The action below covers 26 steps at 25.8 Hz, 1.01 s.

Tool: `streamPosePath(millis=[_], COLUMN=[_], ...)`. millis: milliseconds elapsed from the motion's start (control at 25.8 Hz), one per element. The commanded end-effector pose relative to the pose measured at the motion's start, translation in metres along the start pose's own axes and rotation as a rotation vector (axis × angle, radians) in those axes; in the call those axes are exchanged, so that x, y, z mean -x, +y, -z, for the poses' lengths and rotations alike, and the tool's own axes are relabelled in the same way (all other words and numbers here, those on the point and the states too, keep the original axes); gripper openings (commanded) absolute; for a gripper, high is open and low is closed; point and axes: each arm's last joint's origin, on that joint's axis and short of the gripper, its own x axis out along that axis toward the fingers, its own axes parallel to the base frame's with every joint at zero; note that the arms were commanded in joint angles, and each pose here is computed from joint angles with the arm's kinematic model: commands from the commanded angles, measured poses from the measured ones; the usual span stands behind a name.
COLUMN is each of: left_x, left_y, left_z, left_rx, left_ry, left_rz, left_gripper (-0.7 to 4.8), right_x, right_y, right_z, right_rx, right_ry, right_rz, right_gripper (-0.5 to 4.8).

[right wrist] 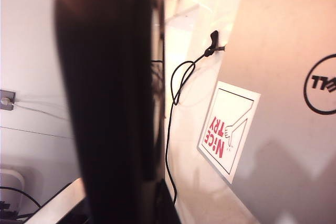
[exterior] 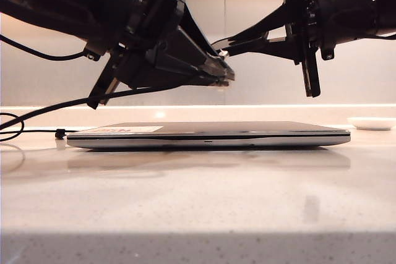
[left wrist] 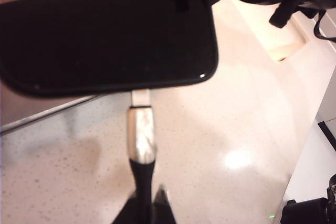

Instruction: Pick up the charging cable and the phone, plug the charging cable into the charging port on the phone, and finally place them back on the table.

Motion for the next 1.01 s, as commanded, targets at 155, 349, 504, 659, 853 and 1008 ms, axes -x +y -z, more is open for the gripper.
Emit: streamPosePath(millis=[155,349,504,659,853,1008], left_x=[0.000,0.000,0.000,0.001,0.001,0.001], left_y=[-0.002,-0.002,-0.002,-0.002,0.001,0.000], left_z=[-0.004,-0.004,-0.004,-0.005,-0.010,-0.010], left_rx=[-0.001,-0.001,-0.002,-0.001,0.003,0.001], left_ry=[-0.031,-0.031,-0.032,-0.043,-0.070,-0.076], left_rz=[0.014,0.014,0.014,0.017,0.014,0.019], left_gripper=[-0.06,-0.06,-0.06,-0.06,-0.06,-0.06], right_x=[0.004,0.004,0.003,0.003,0.003,-0.005], right_y=[0.015,0.013,0.010,0.009,0.009,0.012], right_z=[-0.002,0.000,0.004,0.005,0.006,0.012], right_rx=[0.092,0.056,0.033,0.042,0.032,0.041], right_ry=[-0.019,-0.013,0.013,0.011,0.016,0.030], right_rz=[-0.037,-0.009,0.018,0.031,0.038,0.035], right_gripper=[-0.06,-0.06,-0.06,-0.06,-0.06,-0.06])
